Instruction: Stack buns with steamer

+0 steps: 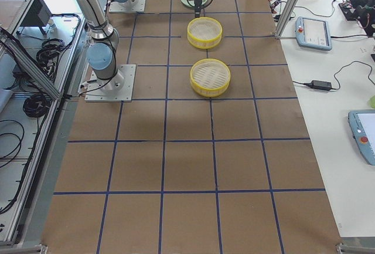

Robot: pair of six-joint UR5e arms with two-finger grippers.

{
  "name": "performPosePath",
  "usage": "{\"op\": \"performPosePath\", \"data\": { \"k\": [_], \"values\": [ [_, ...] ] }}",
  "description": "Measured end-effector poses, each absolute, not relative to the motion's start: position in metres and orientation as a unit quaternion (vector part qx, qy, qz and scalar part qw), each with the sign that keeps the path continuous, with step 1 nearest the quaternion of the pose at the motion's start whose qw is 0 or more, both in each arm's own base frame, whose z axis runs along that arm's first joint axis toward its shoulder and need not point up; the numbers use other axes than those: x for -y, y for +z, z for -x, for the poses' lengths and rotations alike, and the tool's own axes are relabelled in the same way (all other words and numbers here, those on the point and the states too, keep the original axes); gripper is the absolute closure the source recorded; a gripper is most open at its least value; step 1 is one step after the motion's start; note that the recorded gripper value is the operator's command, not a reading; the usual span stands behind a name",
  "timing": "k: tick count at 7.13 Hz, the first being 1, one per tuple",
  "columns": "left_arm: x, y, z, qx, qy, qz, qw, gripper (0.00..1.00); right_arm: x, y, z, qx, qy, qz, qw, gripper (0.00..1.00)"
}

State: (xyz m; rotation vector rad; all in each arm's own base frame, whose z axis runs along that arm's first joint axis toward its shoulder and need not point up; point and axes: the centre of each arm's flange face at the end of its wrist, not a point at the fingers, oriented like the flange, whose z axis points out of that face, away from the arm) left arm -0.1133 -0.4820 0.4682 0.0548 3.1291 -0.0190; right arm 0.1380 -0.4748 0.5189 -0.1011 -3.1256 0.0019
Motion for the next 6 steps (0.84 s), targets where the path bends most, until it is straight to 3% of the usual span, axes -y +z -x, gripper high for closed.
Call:
{"op": "performPosePath", "data": {
  "k": [6],
  "values": [
    [0.4824,0.4636,0.1048,-1.000,0.003,-0.025,0.012,0.00,0.4736,0.5185,-0.1354,1.000,-0.001,0.027,0.016,0.00]
  ]
}}
